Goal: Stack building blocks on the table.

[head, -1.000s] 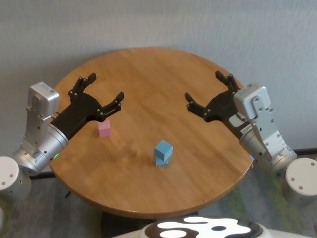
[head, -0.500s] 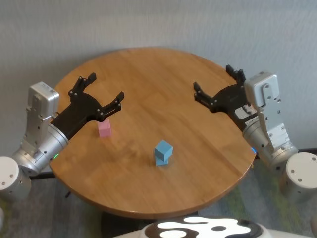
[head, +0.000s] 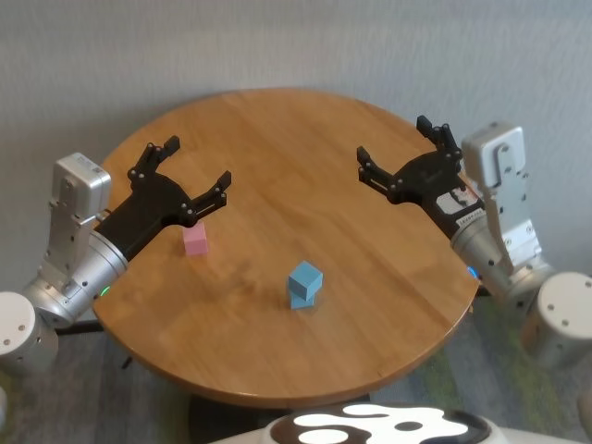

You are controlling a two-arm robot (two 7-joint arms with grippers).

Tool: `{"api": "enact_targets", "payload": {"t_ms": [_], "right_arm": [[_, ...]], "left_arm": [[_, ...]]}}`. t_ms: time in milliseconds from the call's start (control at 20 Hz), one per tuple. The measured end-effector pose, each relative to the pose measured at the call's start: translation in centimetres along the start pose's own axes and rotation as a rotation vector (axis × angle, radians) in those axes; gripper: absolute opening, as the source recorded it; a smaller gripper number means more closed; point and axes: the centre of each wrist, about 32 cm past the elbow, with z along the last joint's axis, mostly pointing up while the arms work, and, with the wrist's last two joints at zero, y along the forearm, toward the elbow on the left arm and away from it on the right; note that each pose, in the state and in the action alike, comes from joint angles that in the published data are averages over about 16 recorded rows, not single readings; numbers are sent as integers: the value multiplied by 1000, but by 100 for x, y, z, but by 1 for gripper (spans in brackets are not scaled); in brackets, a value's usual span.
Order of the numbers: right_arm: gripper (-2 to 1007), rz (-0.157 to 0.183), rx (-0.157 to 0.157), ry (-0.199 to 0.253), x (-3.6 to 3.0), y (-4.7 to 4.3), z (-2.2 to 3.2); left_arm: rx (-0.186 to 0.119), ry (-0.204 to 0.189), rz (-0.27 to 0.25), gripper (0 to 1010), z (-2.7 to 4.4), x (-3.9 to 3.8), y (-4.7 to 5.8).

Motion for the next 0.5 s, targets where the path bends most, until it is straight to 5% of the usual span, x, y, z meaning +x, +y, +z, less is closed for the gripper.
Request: {"api": "enact_targets", "payload": {"t_ms": [500], "right_arm": [[1005,75,-24,42,214,50,3]], "left_arm": [[0,0,0,1000,0,0,0]]}}
